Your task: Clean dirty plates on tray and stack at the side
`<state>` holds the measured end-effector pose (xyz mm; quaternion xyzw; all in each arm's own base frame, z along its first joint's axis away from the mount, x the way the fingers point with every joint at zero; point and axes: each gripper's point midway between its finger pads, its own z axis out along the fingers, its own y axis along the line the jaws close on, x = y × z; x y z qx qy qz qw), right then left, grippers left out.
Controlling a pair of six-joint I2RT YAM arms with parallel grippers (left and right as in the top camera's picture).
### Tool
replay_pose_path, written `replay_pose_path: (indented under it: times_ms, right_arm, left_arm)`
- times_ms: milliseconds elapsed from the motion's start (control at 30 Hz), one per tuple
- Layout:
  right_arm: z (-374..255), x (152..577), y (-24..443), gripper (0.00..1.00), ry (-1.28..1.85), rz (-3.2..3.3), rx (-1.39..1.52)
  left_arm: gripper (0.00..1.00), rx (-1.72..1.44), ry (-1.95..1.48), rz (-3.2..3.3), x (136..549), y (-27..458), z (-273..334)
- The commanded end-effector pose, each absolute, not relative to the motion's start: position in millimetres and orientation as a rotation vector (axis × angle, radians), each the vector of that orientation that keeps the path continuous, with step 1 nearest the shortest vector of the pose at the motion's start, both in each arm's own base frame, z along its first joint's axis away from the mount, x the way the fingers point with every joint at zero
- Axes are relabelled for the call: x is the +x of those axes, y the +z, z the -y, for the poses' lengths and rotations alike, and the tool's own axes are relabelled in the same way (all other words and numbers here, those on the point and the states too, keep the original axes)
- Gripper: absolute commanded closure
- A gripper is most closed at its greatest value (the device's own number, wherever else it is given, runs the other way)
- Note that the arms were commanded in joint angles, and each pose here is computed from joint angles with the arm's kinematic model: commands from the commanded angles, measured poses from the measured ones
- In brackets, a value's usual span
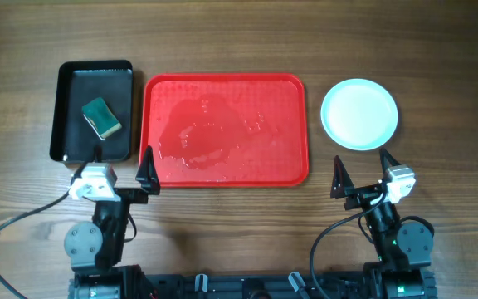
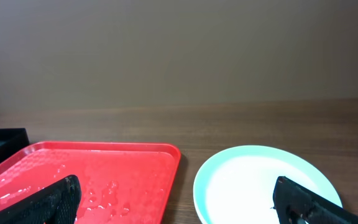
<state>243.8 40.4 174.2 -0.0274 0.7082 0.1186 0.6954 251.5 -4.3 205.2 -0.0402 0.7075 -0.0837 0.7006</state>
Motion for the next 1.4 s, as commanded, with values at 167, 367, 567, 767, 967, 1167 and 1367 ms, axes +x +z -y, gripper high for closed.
replay_pose_path:
  times_ms: [167, 367, 567, 767, 967, 1167, 1367]
  right_arm:
    - [-39.8, 243.4, 176.6, 0.0, 0.265, -1.569, -0.06]
    - [-39.8, 243.4, 176.5, 0.0, 0.265, -1.57, -0.06]
    - [-39.8, 243.4, 176.6, 0.0, 0.265, -1.569, -0.06]
    - [-39.8, 243.4, 176.6, 0.0, 0.265, -1.569, -0.06]
    - [-39.8, 243.4, 176.5, 0.0, 0.265, -1.57, -0.06]
    - [-39.8, 243.4, 176.6, 0.0, 0.265, -1.569, -0.06]
    - [-39.8, 243.4, 176.6, 0.0, 0.265, -1.569, -0.06]
  left_arm:
    - [0.0, -0.108, -0.09, -1.553, 248.4, 181.8, -7.7]
    - [0.0, -0.116, -0.09, -1.64, 245.9, 157.0, -7.5]
    - [0.0, -0.118, -0.092, -1.637, 245.9, 157.7, -7.5]
    - [0.0, -0.118, -0.092, -1.639, 246.0, 157.3, -7.5]
    - [0.0, -0.118, -0.092, -1.64, 246.0, 157.1, -7.5]
    - [0.0, -0.118, -0.092, -1.64, 246.0, 157.0, -7.5]
    - [0.0, -0.118, -0.092, -1.64, 246.0, 157.0, -7.5]
